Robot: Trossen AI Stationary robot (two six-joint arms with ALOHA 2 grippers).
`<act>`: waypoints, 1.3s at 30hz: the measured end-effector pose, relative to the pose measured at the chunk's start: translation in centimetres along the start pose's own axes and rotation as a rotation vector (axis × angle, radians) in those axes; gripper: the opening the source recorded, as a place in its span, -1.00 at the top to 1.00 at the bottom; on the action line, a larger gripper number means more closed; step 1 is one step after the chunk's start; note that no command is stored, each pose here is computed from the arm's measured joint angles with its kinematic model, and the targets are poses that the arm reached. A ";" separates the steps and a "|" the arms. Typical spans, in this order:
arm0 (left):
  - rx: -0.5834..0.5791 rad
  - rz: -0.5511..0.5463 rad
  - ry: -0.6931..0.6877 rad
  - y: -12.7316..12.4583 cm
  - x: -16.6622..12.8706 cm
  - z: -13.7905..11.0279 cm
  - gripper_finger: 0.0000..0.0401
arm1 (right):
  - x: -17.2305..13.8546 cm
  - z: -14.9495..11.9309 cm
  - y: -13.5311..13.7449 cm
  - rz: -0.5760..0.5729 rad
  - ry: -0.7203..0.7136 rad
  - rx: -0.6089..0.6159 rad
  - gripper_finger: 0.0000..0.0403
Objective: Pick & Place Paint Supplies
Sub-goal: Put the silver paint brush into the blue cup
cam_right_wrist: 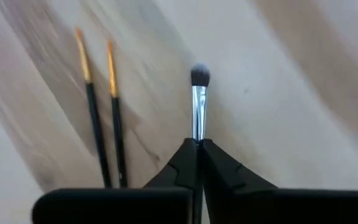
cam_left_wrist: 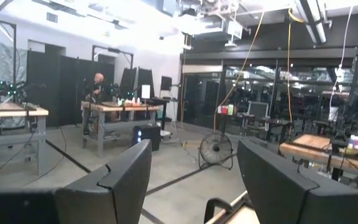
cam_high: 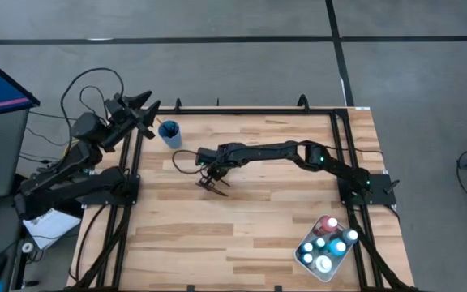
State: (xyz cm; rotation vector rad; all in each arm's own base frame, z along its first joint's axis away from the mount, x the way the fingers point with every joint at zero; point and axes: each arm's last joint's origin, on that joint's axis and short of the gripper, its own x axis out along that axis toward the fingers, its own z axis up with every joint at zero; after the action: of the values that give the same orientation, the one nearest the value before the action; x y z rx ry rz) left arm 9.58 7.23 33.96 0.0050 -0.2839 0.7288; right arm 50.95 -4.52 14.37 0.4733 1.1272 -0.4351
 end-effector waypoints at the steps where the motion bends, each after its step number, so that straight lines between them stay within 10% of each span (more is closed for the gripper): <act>1: 0.000 0.000 0.007 0.0 -0.1 0.0 -0.15 | -0.4 0.3 -0.2 0.006 -0.015 0.007 0.99; 15: -0.104 0.019 0.056 0.5 -2.7 0.1 -0.11 | -7.0 2.9 -1.2 0.063 -0.162 -0.032 1.00; 29: -0.126 -0.017 0.084 0.3 -2.5 -0.2 -0.15 | -3.6 0.8 -0.9 0.051 0.024 -0.268 0.25; 39: -0.126 -0.021 0.085 0.3 -2.5 -0.2 -0.14 | -0.2 -0.7 -1.2 0.006 0.151 -0.280 0.21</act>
State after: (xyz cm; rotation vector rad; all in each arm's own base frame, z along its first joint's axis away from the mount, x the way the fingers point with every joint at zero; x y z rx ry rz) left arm 7.66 5.87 33.11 -0.1421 -0.2477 0.6879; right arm 49.66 -5.10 14.16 0.2662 1.3091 -0.2331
